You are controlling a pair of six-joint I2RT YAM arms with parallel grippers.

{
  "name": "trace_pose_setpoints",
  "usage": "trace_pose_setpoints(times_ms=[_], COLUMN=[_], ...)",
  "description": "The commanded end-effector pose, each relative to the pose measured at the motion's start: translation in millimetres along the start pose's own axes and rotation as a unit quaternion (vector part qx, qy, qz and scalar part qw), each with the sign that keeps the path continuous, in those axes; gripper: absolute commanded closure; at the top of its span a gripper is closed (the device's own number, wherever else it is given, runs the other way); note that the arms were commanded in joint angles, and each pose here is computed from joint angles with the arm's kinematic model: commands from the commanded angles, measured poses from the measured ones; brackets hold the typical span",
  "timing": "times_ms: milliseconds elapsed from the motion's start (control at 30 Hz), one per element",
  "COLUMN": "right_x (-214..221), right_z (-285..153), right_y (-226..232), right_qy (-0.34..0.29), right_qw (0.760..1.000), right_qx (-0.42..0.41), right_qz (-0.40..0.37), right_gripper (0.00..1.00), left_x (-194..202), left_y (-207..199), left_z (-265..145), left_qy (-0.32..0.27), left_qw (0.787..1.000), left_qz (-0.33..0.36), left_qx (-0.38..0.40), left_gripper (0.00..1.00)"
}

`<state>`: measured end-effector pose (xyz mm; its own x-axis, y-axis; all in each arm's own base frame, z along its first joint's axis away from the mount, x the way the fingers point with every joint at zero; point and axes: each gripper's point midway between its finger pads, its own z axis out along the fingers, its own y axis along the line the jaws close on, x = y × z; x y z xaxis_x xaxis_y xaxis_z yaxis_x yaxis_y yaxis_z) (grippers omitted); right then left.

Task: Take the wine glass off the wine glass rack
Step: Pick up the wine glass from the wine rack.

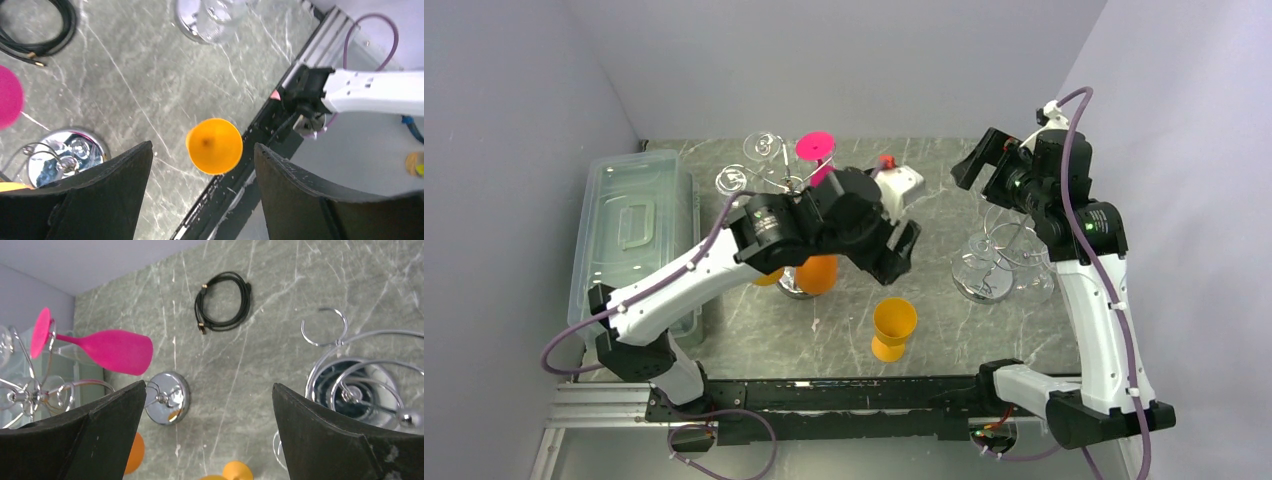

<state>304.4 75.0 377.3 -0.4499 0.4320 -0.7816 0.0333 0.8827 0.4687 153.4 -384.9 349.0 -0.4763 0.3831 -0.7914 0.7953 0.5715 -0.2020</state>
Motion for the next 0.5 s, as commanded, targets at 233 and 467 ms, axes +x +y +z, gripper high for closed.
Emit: trace_pose_setpoints(times_ms=[233, 467], right_x=[25, 58], right_z=[-64, -66], right_y=[-53, -75], right_qy=[0.02, 0.07], right_qw=[0.989, 0.981], right_qx=[0.144, 0.183], right_qz=[-0.003, -0.005], right_gripper=[0.01, 0.03], left_x=[-56, -57], left_y=[41, 50], left_z=[-26, -20], left_qy=[-0.097, -0.096], left_qw=[0.995, 0.994], left_qz=[-0.032, -0.042], left_qx=[0.022, 0.036], left_gripper=[0.19, 0.18])
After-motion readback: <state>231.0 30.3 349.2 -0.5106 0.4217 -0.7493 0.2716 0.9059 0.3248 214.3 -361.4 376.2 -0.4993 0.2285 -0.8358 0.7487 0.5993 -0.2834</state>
